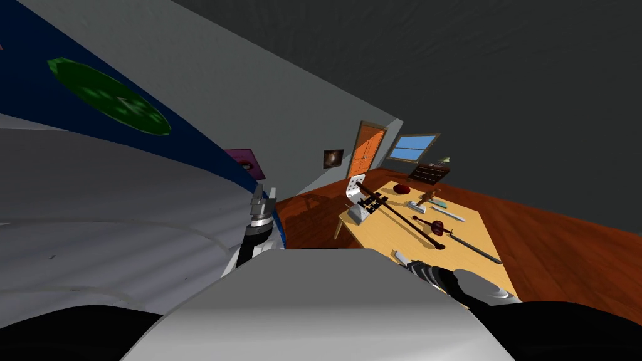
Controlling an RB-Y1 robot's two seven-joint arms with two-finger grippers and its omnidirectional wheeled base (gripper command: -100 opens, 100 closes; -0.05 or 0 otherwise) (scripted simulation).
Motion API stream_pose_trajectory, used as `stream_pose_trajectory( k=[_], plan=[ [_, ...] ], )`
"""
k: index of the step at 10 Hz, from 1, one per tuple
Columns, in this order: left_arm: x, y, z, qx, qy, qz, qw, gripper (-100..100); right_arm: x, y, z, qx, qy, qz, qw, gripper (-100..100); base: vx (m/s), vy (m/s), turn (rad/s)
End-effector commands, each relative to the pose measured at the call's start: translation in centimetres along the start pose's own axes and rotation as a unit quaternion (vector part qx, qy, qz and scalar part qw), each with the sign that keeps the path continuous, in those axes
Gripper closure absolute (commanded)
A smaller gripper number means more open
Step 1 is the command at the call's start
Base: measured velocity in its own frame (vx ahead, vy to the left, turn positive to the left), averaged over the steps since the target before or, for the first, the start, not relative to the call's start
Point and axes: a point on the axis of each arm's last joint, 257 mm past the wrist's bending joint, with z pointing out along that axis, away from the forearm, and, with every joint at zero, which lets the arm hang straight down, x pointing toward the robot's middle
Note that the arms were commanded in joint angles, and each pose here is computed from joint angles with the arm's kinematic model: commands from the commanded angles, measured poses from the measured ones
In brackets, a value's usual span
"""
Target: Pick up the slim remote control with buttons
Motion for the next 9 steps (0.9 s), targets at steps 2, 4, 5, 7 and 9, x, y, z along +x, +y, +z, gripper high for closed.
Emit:
stream_pose_trajectory(
  k=[2, 4, 5, 7, 9],
  plan=[
    [0.0, 0.0, 0.0, 0.000, 0.000, 0.000, 1.0000, 0, 5.0, -1.0, -0.7, 0.006, 0.060, -0.009, 0.9981, -100, 0.018, -0.061, 0.240],
    [0.0, 0.0, 0.0, 0.000, 0.000, 0.000, 1.0000, 0, 7.1, -1.1, -1.1, 0.005, 0.084, -0.013, 0.9963, -100, 0.020, -0.067, 0.132],
    [0.0, 0.0, 0.0, 0.000, 0.000, 0.000, 1.0000, 0, 8.6, -0.8, -1.2, 0.000, 0.103, -0.018, 0.9945, -100, 0.029, -0.069, 0.251],
    [0.0, 0.0, 0.0, 0.000, 0.000, 0.000, 1.0000, 0, 10.7, -0.8, -1.7, 0.000, 0.127, -0.016, 0.9918, -100, 0.007, -0.049, 0.090],
    [0.0, 0.0, 0.0, 0.000, 0.000, 0.000, 1.0000, 0, 12.3, -0.5, -1.9, -0.003, 0.144, -0.017, 0.9894, -100, 0.002, -0.056, 0.135]
  ],
)
